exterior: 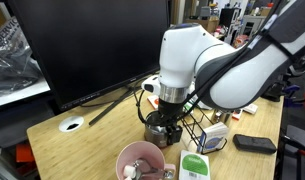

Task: Move the silver bowl to the right side of the desk

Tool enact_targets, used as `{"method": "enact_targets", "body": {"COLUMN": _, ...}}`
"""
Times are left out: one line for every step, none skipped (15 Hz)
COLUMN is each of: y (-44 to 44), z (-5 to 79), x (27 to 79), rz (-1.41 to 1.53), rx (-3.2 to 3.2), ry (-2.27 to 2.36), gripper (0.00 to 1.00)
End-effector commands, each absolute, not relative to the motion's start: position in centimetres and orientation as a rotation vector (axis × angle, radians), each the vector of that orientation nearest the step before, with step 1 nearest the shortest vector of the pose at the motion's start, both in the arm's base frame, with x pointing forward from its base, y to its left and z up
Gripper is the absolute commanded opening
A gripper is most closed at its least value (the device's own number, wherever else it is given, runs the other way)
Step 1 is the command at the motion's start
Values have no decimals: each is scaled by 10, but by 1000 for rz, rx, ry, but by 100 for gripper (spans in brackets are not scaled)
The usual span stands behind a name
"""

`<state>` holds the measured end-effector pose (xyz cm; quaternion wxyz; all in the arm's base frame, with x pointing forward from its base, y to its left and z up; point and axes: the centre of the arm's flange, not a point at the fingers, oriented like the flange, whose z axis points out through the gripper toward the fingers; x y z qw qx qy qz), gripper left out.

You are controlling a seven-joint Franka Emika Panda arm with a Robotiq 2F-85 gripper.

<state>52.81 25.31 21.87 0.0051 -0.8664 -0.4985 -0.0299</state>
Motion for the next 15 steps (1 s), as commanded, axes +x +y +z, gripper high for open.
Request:
{"method": "enact_targets", "body": {"y": 252, "z": 215, "x": 536, "rz": -143, "rx": -2748, "ry": -1540, "gripper": 52}}
{"method": "enact_targets", "body": {"y": 251, "z": 215, "x": 536, "rz": -145, "rx": -2753, "ry": -1531, "gripper": 44}}
{"method": "enact_targets", "body": {"y": 249, "z": 215, "x": 536, "rz": -149, "rx": -2759, "ry": -1522, "gripper": 38}}
{"method": "enact_targets", "body": {"y": 248, "z": 217, "x": 536, "rz": -155, "rx": -2762, "ry": -1512, "gripper": 31}}
{"method": "enact_targets", "body": {"y": 248, "z": 219, "x": 536, "rz": -161, "rx": -2767, "ry": -1504, "gripper": 24}}
{"method": "enact_targets", "body": {"y": 247, "z": 224, "x": 537, "rz": -173, "rx": -2774, "ry": -1500, "gripper": 16}}
{"method": "enact_targets", "body": {"y": 246, "z": 229, "x": 537, "rz": -179, "rx": -2773, "ry": -1479, "gripper": 12}}
{"method": "enact_targets", "body": {"y": 245, "z": 239, "x": 537, "rz": -197, "rx": -2769, "ry": -1456, "gripper": 1}}
{"method": "enact_targets", "body": {"y": 244, "z": 247, "x": 537, "rz": -221, "rx": -2767, "ry": -1440, "gripper": 1}}
{"method": "enact_targets", "body": {"y": 242, "z": 259, "x": 537, "rz": -255, "rx": -2764, "ry": -1425, "gripper": 0}}
{"method": "enact_targets", "body": {"y": 240, "z": 269, "x": 537, "rz": -285, "rx": -2767, "ry": -1402, "gripper": 0}}
{"method": "enact_targets", "body": {"y": 237, "z": 283, "x": 537, "rz": -334, "rx": -2777, "ry": -1377, "gripper": 2}}
{"method": "enact_targets", "body": {"y": 233, "z": 297, "x": 537, "rz": -386, "rx": -2783, "ry": -1354, "gripper": 2}}
{"method": "enact_targets", "body": {"y": 229, "z": 312, "x": 537, "rz": -442, "rx": -2793, "ry": -1323, "gripper": 2}}
{"method": "enact_targets", "body": {"y": 224, "z": 326, "x": 537, "rz": -492, "rx": -2802, "ry": -1299, "gripper": 2}}
